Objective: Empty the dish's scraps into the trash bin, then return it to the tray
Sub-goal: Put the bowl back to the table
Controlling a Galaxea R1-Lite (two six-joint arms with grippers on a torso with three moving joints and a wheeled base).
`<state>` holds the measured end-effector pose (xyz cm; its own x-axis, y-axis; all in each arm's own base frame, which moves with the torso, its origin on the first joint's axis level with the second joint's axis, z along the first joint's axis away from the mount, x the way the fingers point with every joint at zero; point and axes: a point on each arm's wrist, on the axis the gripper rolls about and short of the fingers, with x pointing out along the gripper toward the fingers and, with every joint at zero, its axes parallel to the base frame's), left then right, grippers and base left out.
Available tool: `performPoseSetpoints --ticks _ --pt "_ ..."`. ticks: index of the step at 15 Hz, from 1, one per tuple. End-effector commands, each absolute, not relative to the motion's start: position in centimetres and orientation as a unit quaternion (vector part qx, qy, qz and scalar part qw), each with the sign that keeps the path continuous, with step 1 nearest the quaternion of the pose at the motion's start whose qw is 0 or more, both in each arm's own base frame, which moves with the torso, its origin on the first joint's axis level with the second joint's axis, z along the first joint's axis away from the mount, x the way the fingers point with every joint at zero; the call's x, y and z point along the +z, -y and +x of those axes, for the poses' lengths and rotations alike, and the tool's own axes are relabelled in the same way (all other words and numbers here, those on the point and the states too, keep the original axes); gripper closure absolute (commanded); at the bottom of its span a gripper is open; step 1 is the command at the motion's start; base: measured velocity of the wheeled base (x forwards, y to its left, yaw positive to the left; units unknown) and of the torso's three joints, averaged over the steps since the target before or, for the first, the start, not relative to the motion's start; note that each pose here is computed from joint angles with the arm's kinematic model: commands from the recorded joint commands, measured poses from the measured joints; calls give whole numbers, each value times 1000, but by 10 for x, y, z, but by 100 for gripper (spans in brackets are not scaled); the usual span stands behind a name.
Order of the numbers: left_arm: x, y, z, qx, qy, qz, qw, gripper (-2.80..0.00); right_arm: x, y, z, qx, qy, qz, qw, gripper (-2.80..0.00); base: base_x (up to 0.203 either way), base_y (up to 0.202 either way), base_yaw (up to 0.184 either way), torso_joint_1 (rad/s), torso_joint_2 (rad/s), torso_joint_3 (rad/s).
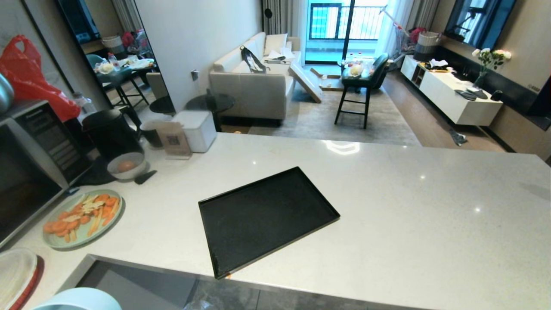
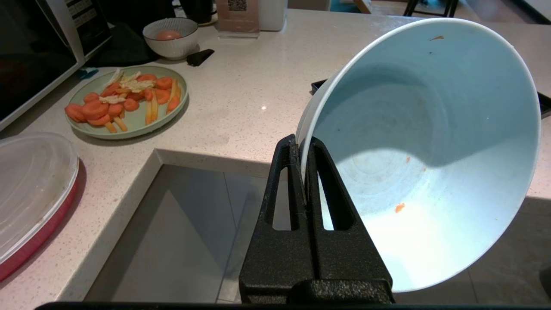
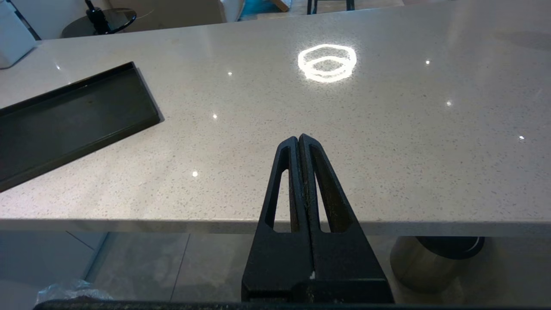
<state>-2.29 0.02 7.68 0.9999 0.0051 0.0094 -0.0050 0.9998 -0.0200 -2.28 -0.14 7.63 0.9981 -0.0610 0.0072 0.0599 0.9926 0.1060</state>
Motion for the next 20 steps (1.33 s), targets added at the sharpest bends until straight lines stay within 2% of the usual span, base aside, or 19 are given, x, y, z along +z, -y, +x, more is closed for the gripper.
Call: performPoseSetpoints --ticks 1,20 --pt "77 0 -23 3 5 -10 1000 0 76 1 -23 -30 5 54 998 0 0 0 0 0 0 0" --pt "77 0 -23 2 4 -15 1000 0 76 1 -23 -30 5 53 998 0 0 0 0 0 0 0"
